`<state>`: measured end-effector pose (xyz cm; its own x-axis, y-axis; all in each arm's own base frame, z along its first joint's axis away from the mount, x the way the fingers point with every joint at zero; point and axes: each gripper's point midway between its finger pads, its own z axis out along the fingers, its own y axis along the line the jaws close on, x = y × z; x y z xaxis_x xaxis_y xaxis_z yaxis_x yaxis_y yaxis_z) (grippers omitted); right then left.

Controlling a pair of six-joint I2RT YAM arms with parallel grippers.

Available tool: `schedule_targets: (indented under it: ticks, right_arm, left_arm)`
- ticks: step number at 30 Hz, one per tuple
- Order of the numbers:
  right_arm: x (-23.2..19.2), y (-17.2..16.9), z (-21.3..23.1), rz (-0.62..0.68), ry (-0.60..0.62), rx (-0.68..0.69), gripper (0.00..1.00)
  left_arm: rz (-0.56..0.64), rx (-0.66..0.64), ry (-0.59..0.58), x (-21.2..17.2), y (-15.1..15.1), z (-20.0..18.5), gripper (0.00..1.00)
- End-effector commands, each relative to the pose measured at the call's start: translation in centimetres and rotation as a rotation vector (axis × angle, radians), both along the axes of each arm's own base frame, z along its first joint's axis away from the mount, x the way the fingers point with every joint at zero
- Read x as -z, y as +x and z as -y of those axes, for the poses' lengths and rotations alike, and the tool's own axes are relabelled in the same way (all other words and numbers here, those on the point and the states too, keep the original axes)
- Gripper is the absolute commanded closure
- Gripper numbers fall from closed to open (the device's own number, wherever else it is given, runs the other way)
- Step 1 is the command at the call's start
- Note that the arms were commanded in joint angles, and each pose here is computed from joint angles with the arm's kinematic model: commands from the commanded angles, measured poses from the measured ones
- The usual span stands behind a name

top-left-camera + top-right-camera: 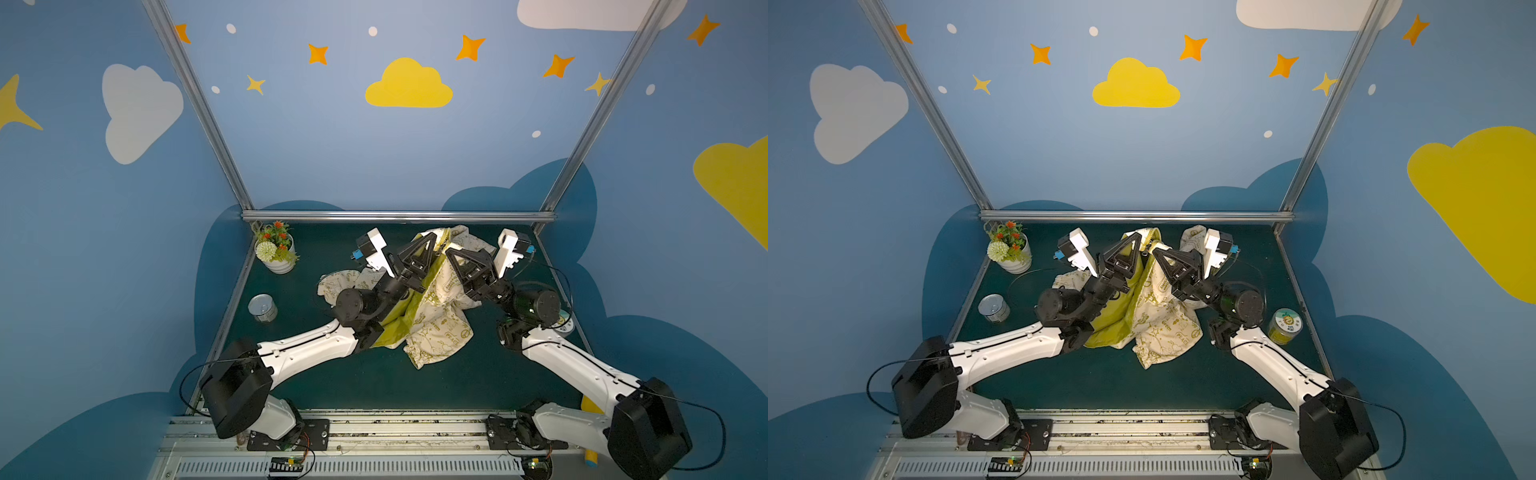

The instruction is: Zip up the jacket

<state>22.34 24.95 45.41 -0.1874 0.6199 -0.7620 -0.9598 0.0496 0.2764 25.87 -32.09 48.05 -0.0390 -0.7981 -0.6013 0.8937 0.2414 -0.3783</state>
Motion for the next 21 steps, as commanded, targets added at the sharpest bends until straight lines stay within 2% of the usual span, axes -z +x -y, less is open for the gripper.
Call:
schedule_targets:
  ticks: [1, 3, 7, 10, 15, 21]
  right_arm:
    - [-2.9, -1.0, 1.4, 0.075, 0.079, 0.042, 1.00]
    - [-1.4, 0.2, 1.0, 0.033, 0.033, 0.073, 1.00]
    - [2.9, 3.4, 0.4, -0.068, -0.051, 0.155, 1.00]
    - [7.9, 6.0, 0.0, -0.169, -0.130, 0.182, 1.00]
    - [14.0, 9.8, -0.1, -0.297, -0.192, 0.180, 1.00]
    - [17.6, 12.5, 0.4, -0.399, -0.186, 0.207, 1.00]
  left_arm:
    - [-0.019, -0.023, 0.021, 1.5, 0.7, 0.0, 0.97]
    - [-0.095, -0.014, 0.018, 3.2, 2.2, 0.0, 0.97]
    - [-0.381, -0.031, 0.058, 10.7, 6.9, 0.0, 0.97]
    - [-0.488, -0.025, 0.062, 15.5, 8.6, -0.2, 0.97]
    - [-0.599, 0.037, 0.062, 20.8, 10.0, 0.2, 0.97]
    - [-0.648, 0.025, 0.056, 22.4, 10.5, 0.0, 0.97]
